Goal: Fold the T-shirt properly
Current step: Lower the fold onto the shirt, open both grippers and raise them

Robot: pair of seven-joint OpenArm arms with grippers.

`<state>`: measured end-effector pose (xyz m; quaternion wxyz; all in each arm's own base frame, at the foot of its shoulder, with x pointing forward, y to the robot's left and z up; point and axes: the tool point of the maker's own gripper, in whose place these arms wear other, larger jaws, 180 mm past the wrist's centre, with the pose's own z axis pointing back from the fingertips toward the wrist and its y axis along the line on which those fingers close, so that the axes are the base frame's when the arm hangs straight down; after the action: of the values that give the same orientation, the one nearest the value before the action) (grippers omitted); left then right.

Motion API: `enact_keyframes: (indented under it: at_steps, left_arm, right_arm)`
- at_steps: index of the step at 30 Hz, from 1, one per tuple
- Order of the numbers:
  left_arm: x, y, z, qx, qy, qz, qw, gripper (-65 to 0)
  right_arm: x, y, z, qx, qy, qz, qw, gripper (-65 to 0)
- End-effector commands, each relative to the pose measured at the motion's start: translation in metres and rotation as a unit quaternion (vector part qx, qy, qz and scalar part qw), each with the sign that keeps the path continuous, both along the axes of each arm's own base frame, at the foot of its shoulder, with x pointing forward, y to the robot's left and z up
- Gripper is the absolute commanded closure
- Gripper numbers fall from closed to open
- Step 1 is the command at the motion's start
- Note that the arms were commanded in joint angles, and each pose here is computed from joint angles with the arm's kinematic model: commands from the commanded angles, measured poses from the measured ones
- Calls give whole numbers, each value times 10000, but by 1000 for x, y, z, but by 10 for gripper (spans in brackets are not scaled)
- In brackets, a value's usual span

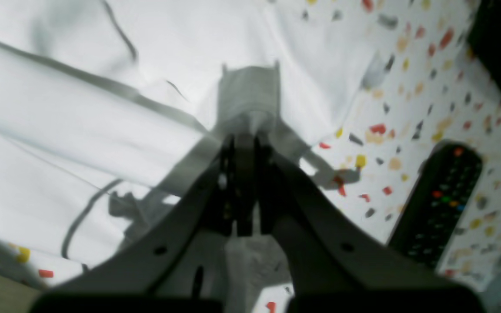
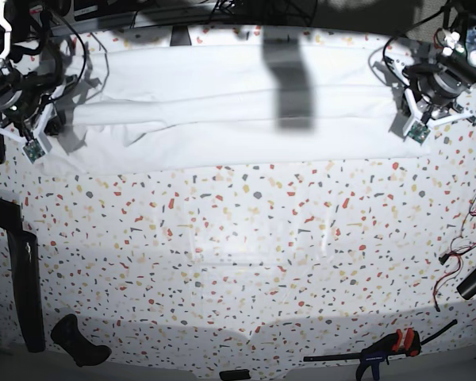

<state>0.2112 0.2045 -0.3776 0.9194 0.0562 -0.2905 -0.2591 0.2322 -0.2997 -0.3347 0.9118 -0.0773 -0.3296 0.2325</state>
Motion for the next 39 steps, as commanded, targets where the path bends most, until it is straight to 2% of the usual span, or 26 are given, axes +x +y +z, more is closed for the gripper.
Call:
enact_keyframes:
  at_steps: [1,4,5,8,10,11,12,14,17,19,21,24,26,27,29,32,36,39]
  left_arm:
    - [6,3,9,48,-155,-21,9999,0]
    - [5,3,9,54,-145,-20,9999,0]
    - [5,3,8,61,-134,-17,9999,0]
    - [3,5,7,109,-48,11,9999,0]
    - [1,8,5,184,2,26,9998,-121]
    - [1,9,5,227,-3,27,9997,-179]
    - [2,12,6,317,-21,23,9995,-224]
    - [3,17,7,501,-55,21,9987,-263]
    - [6,26,10,830,-170,-9,9964,-263]
    - [15,37,18,1109,-472,148,9926,-263]
    - [25,55,33,1511,-918,517,9829,-263]
    - [33,80,54,2071,-1420,1022,9625,-263]
    - [34,89,63,2199,-1639,1281,9531,-263]
    - [35,88,65,2203,-1689,1288,9520,-263]
    - [39,80,69,1996,-1810,1237,9550,-263]
    - [47,60,81,1442,-2083,1141,9606,-263]
    - [49,16,96,506,-2118,680,9736,-263]
    - [46,-19,103,-268,-2039,264,9783,-263]
  right_arm:
    - [7,-4,7,-39,-151,-26,9999,0]
    - [5,-2,-1,118,-110,-152,9998,0]
    - [4,0,-2,155,-107,-164,9997,-19]
    - [2,2,-5,191,-89,-198,9996,-209]
    - [0,1,-7,167,-16,-226,9996,-306]
    - [-1,0,-8,143,42,-244,9996,-333]
    - [-3,-1,-9,126,81,-257,9996,-338]
    - [-4,-2,-11,102,147,-277,9995,-338]
    - [-5,-3,-11,73,182,-302,9994,-338]
    - [2,-6,-6,57,89,-404,9991,-338]
    - [13,-18,3,-79,-88,-721,9973,-338]
    - [33,-41,24,-374,-481,-1361,9888,-338]
    - [48,-49,39,-417,-777,-1590,9833,-338]
    - [54,-49,45,-384,-893,-1603,9823,-338]
    - [68,-42,58,-153,-1131,-1559,9812,-338]
    - [82,-23,76,340,-1405,-1378,9799,-338]
    - [88,13,95,683,-1639,-621,9821,-338]
    - [87,39,107,908,-1764,-122,9800,-338]
